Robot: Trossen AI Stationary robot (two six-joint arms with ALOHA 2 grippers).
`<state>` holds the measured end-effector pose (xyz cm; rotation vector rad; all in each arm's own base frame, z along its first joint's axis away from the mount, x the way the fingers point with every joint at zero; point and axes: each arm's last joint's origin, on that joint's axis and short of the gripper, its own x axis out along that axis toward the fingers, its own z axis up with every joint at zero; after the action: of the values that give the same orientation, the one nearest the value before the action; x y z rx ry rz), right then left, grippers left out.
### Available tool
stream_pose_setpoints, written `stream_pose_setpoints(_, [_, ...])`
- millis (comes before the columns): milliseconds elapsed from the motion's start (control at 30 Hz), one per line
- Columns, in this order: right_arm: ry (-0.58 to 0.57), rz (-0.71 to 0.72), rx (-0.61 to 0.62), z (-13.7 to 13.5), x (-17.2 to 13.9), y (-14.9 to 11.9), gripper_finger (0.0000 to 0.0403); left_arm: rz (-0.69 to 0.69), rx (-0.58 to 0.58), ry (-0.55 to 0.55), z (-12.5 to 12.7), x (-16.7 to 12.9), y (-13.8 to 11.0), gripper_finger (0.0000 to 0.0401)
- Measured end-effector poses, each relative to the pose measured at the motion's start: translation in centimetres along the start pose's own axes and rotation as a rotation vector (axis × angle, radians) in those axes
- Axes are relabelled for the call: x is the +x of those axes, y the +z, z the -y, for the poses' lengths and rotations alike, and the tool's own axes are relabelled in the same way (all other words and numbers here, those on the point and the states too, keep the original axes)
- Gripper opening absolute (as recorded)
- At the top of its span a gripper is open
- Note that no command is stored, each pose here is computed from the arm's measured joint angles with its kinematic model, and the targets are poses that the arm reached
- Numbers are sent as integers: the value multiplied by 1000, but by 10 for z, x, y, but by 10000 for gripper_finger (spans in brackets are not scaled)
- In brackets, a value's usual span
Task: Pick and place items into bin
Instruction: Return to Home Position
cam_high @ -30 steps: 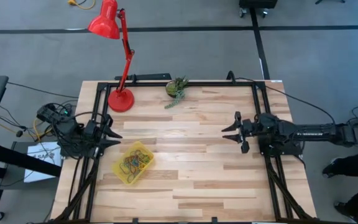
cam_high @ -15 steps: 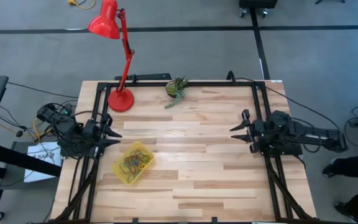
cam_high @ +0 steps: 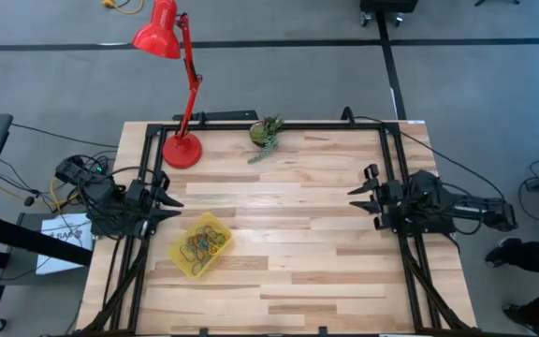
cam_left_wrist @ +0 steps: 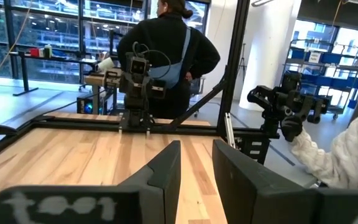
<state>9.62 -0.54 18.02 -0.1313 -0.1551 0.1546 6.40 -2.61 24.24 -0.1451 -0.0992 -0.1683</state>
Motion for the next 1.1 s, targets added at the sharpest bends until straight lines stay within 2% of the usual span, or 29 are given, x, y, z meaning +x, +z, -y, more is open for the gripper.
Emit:
stream_pose_setpoints(267, [-1,-39,22,0,0,-4,118,-4,37,-18,1,0,-1,82])
stream_pose_setpoints(433, [-1,-38,21,0,0,-4,118,15,59,-88,4,9,-26,82])
stream_pose_setpoints(567, [-1,-39,22,0,0,-4,118,20,31,-134,5,13,-44,82])
stream_pose_setpoints(700, [0,-46,24,0,0,-5,118,65,40,-174,6,15,-49,82])
stream_pose_setpoints(833, [1,-61,29,0,0,-6,118,50,53,-201,7,15,-55,82])
stream_pose_setpoints(1100, [5,-104,43,-1,0,-11,118,43,58,-206,7,16,-63,82])
